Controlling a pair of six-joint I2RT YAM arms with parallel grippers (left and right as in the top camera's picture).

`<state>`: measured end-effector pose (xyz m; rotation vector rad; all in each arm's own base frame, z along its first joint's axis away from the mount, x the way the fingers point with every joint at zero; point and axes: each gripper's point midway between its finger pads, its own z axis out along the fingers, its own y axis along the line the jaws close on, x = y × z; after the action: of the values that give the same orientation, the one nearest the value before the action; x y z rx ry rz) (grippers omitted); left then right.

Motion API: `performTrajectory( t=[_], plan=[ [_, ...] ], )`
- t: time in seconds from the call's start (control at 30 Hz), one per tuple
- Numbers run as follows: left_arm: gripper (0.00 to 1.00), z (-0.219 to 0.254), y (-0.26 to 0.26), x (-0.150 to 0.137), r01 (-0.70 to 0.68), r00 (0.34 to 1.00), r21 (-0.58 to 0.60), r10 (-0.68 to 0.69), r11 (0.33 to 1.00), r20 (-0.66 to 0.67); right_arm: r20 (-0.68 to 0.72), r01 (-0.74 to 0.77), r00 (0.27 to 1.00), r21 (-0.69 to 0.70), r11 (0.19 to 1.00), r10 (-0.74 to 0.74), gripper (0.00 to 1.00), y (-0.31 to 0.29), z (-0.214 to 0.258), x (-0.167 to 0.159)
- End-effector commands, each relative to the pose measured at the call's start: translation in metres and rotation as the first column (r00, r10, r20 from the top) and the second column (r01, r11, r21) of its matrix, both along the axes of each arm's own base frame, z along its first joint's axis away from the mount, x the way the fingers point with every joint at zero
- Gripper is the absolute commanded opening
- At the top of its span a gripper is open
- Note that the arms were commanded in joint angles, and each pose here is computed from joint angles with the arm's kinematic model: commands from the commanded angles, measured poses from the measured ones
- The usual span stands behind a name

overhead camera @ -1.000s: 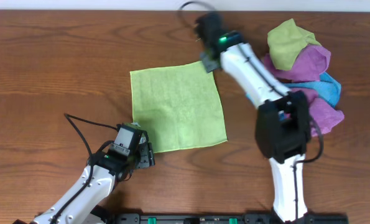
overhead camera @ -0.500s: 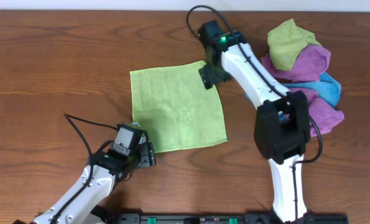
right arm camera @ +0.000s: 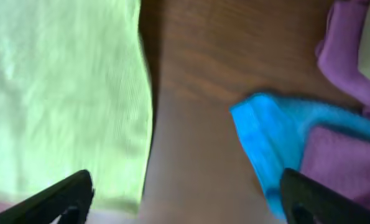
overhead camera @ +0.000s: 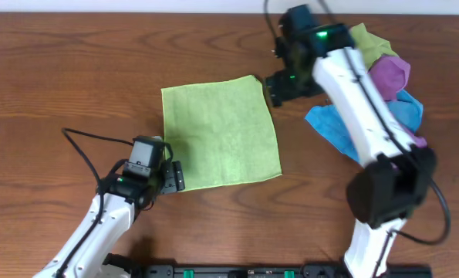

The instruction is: Fold the cloth

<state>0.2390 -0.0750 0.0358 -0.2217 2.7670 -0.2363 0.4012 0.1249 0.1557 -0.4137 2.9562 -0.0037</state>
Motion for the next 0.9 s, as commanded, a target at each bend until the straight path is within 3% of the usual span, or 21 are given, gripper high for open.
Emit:
performTrajectory(
  t=[0.0, 0.1, 0.27, 0.33, 0.53, 0.6, 0.73, 0.87],
  plan=[
    [0.83, 0.001, 0.0, 0.002, 0.028, 1.0, -0.036, -0.028, 0.999, -0.011, -0.064, -0.048, 0.996, 0.112, 0.992, 0.056, 0.94, 0.001, 0.008, -0.019],
    [0.84, 0.004, -0.007, 0.001, 0.056, 0.998, -0.121, -0.058, 0.991, -0.018, -0.136, -0.072, 0.985, 0.214, 0.974, 0.102, 0.88, 0.006, 0.001, -0.043],
    [0.87, 0.004, -0.004, 0.002, 0.045, 0.999, -0.134, -0.048, 0.99, -0.018, -0.125, 0.036, 0.992, 0.143, 0.989, -0.018, 0.9, -0.019, -0.014, -0.067],
    [0.9, 0.005, -0.004, 0.003, 0.046, 0.999, -0.134, -0.048, 0.99, -0.013, -0.057, 0.043, 0.998, 0.091, 0.995, -0.038, 0.98, -0.035, 0.013, -0.078],
    [0.93, 0.007, -0.011, 0.003, 0.063, 0.998, -0.174, -0.065, 0.983, -0.009, 0.245, 0.071, 0.966, 0.062, 0.996, -0.084, 0.99, -0.068, 0.099, -0.122],
    [0.93, 0.008, -0.013, 0.003, 0.068, 0.997, -0.186, -0.071, 0.98, -0.011, 0.318, 0.067, 0.944, 0.082, 0.994, -0.089, 0.99, -0.073, 0.104, -0.14],
    [0.92, 0.008, -0.015, 0.003, 0.067, 0.997, -0.198, -0.071, 0.978, -0.01, 0.4, 0.065, 0.904, 0.223, 0.973, -0.152, 0.99, -0.062, 0.06, -0.158],
    [0.92, 0.009, -0.015, 0.003, 0.061, 0.998, -0.217, -0.065, 0.974, -0.013, 0.265, 0.093, 0.945, 0.34, 0.936, -0.19, 0.99, -0.046, -0.004, -0.165]
  ],
)
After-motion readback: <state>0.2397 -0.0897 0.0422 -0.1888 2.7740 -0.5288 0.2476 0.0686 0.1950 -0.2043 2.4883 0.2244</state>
